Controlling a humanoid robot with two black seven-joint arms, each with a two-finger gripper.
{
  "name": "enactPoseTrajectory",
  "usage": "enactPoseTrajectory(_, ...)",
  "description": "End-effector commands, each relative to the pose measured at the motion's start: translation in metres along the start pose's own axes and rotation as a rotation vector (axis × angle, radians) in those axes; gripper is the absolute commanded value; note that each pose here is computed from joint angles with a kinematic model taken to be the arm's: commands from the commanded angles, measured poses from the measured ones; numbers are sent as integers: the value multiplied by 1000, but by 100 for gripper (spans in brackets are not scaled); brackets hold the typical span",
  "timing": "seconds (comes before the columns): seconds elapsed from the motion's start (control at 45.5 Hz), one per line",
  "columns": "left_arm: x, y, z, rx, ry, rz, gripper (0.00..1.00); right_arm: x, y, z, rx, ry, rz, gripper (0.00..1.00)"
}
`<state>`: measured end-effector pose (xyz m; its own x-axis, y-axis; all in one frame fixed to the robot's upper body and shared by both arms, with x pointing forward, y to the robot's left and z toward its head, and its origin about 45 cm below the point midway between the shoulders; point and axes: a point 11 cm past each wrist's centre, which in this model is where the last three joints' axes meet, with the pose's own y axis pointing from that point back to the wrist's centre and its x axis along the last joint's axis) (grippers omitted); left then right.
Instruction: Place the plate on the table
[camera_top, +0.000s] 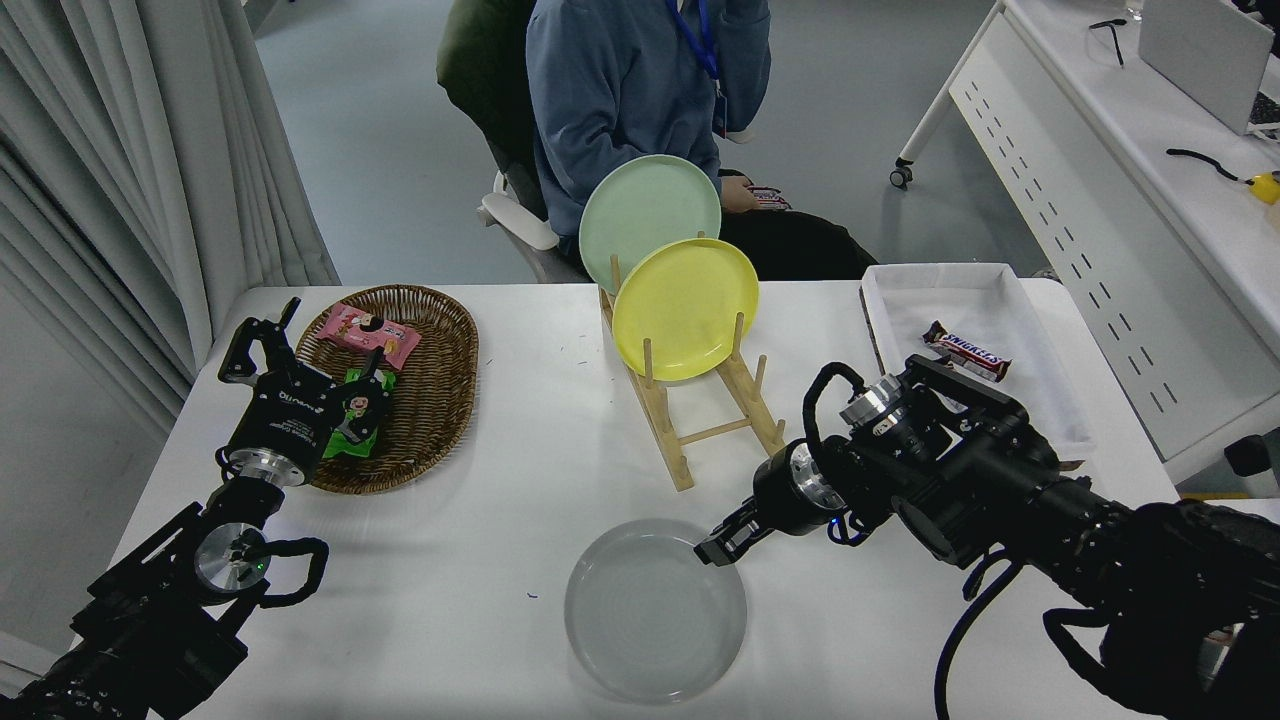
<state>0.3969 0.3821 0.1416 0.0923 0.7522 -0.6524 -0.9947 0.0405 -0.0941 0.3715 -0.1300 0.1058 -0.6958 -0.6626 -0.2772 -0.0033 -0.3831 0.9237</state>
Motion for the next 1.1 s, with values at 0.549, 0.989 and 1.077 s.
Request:
enactPoseTrajectory(0.549,0,0,0,0,0,-1,100,-26,48,-40,268,559,-523,100)
enactPoseTrajectory(0.989,0,0,0,0,0,1,100,-64,115,-85,789,496,-778,100)
enactPoseTrajectory(1.077,0,0,0,0,0,-1,100,-59,135,-104,990,436,-814,100)
